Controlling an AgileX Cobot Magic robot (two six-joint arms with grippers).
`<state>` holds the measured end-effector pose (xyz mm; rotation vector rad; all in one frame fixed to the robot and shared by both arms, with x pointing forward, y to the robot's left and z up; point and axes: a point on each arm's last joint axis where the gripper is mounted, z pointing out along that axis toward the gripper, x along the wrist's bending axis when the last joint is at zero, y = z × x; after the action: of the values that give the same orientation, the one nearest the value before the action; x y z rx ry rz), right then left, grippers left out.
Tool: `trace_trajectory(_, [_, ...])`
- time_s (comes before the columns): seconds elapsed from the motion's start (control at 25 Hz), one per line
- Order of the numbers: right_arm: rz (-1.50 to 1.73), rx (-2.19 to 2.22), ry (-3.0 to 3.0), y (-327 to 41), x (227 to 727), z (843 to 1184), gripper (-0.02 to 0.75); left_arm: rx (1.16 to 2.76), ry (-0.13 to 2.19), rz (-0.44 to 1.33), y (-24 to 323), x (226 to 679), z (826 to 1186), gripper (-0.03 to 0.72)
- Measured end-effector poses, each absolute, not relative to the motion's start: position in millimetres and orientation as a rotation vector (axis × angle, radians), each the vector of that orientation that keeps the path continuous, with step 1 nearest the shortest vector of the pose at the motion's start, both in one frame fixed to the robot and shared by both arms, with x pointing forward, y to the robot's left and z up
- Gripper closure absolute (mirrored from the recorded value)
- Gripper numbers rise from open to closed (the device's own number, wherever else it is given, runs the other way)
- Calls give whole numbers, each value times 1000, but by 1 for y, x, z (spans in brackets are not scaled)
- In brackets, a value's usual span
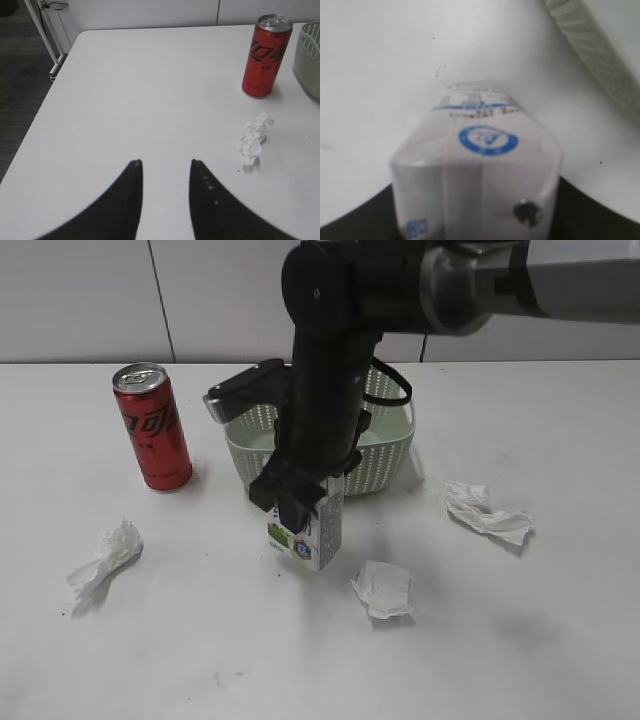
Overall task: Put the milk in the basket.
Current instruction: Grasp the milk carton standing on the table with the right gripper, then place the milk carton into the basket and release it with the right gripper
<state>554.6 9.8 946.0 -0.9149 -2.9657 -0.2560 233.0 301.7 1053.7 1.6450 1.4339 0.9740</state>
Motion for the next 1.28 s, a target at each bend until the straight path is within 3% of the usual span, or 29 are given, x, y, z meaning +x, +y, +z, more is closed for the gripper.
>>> trace_trajectory(0.44, [-485, -962, -3124, 15, 576, 1049, 384, 1645, 1434, 974, 302, 233, 1054, 450])
trace_trajectory(0.6, [-533, -1063, -3183, 2, 592, 1060, 384, 1645, 1434, 974, 302, 233, 1054, 450])
trace_trajectory(0.8, [-570, -1183, -3193, -13, 622, 1043, 384, 1645, 1434, 974, 302, 233, 1054, 450])
trace_trajectory(1.28, [-426, -1243, -3152, -17, 663, 942, 384, 1645, 1434, 974, 302, 233, 1054, 450])
